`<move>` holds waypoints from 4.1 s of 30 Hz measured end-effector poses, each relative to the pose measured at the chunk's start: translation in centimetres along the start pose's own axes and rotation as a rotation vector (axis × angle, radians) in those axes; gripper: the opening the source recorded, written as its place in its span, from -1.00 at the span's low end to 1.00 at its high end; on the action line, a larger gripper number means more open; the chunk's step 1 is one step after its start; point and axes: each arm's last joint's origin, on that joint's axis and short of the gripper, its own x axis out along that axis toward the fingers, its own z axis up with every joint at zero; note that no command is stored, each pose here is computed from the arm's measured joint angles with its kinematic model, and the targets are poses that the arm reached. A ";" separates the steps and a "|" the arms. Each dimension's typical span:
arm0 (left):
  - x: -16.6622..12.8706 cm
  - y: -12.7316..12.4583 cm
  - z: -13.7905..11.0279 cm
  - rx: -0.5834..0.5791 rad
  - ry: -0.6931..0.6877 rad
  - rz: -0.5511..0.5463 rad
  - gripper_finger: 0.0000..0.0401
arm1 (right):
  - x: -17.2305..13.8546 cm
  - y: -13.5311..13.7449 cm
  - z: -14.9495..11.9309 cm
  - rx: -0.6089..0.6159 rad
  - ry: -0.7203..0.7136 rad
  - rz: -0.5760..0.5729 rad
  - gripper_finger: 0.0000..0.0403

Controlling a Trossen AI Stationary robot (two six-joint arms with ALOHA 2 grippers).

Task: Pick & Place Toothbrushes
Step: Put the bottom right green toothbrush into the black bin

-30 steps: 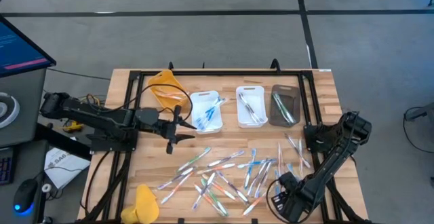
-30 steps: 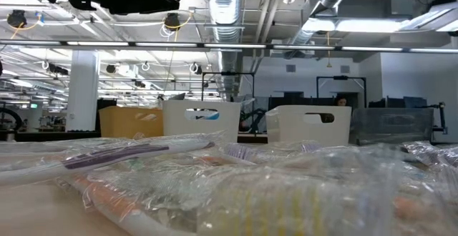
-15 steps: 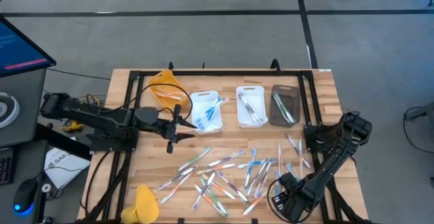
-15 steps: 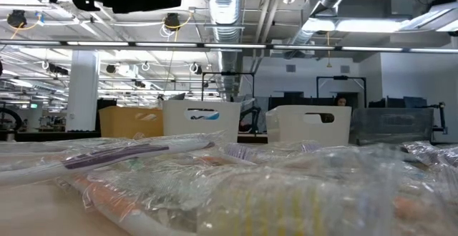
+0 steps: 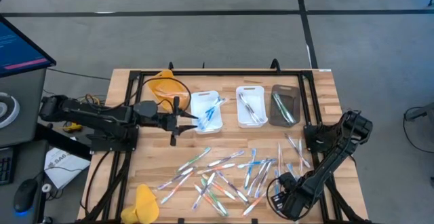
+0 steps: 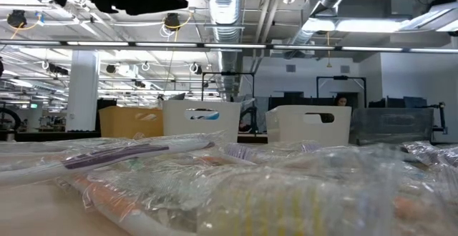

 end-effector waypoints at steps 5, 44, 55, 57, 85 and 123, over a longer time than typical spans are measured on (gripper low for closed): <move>0.0 0.3 0.0 -0.004 -0.048 -0.045 -0.30 | 0.1 0.0 -0.1 -0.005 0.003 0.004 -0.12; 0.0 0.4 0.6 -0.003 -0.143 -0.088 -0.30 | 0.2 0.3 0.2 -0.061 0.006 0.014 -0.06; 0.0 0.4 0.6 -0.003 -0.142 -0.089 -0.30 | 0.2 0.3 0.3 -0.003 0.003 0.013 -0.10; 0.0 0.4 0.6 -0.003 -0.142 -0.089 -0.30 | 0.2 0.3 0.3 0.001 0.003 0.012 -0.10; 0.0 -0.1 -0.2 -0.005 -0.105 -0.111 -0.30 | 0.2 0.1 0.4 0.054 -0.012 -0.009 -0.41; 0.0 0.0 -0.1 -0.004 -0.120 -0.101 -0.30 | -4.3 1.8 -0.2 0.068 -0.027 -0.134 -1.00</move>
